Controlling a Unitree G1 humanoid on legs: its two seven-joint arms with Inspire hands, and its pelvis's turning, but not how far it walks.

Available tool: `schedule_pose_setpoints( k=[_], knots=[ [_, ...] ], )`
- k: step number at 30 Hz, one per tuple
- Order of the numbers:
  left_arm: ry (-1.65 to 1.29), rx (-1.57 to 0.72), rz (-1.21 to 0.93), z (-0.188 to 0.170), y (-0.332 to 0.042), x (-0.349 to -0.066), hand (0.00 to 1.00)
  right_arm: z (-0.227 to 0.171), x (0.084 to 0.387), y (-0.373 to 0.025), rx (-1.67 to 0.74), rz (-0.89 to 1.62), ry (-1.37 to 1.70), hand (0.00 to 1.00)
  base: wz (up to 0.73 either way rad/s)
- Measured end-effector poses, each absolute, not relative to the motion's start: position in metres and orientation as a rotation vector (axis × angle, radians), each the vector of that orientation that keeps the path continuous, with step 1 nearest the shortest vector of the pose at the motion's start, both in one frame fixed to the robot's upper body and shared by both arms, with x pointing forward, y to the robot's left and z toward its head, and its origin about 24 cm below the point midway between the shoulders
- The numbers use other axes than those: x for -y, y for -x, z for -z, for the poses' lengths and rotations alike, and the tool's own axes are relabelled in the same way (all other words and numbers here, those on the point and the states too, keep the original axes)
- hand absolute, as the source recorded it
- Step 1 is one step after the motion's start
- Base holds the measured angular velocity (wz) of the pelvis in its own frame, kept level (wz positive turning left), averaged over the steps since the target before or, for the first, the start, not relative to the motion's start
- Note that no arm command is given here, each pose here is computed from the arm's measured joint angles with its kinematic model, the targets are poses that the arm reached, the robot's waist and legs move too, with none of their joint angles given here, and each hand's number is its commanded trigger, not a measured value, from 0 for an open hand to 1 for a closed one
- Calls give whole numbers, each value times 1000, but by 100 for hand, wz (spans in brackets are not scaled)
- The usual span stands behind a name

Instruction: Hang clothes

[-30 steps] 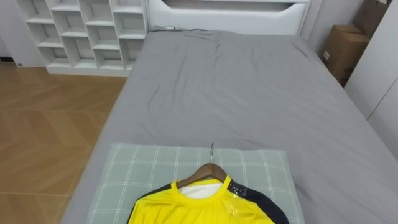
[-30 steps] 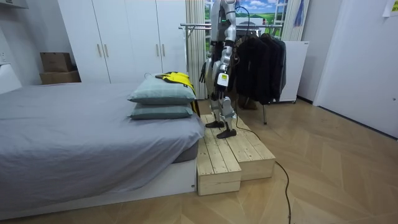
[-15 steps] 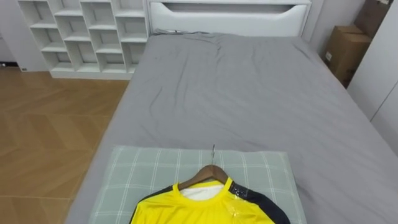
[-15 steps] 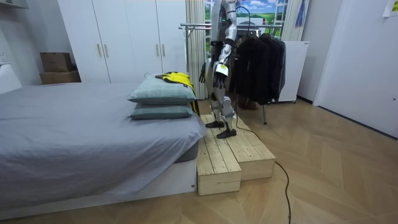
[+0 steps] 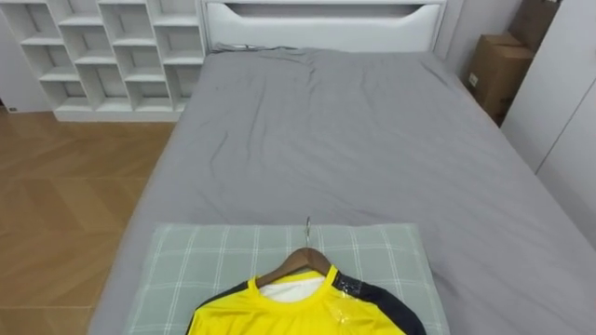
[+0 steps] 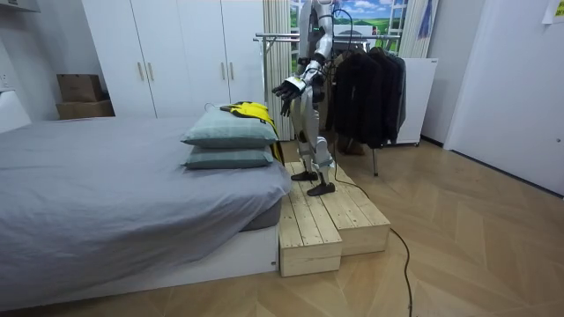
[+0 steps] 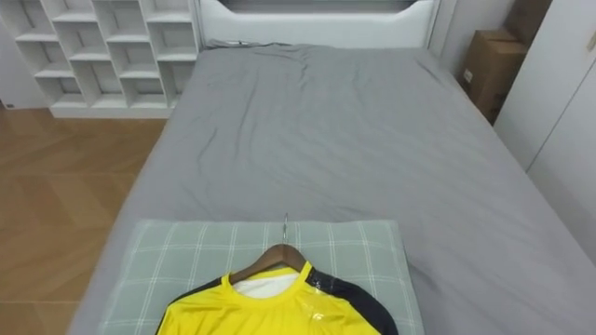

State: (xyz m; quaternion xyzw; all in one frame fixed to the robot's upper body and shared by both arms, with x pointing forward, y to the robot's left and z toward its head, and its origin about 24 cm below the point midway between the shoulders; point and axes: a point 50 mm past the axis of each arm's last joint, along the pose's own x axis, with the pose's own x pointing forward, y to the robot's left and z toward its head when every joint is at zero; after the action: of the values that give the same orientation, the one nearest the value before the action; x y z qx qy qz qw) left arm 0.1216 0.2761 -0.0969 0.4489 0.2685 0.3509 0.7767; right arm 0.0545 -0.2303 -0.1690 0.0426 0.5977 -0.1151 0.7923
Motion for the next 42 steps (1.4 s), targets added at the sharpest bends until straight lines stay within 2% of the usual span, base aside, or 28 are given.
schedule_pose_setpoints(
  k=[14, 22, 28, 42],
  knots=[
    [-1177, -280, -574, 73, -159, -252, 0, 167, 234, -57, -1262, 240, -86, 0, -1],
    [-1174, -136, -497, 63, -180, -231, 0, 167, 235, -59, -1243, 241, -83, 0, -2],
    [-1171, -111, -446, 65, -182, -222, 0, 166, 235, -60, -1232, 237, -77, 0, -7],
    [-1223, -144, -350, 70, -181, -221, 0, 167, 234, -60, -1239, 231, -86, 0, -4]
  ],
)
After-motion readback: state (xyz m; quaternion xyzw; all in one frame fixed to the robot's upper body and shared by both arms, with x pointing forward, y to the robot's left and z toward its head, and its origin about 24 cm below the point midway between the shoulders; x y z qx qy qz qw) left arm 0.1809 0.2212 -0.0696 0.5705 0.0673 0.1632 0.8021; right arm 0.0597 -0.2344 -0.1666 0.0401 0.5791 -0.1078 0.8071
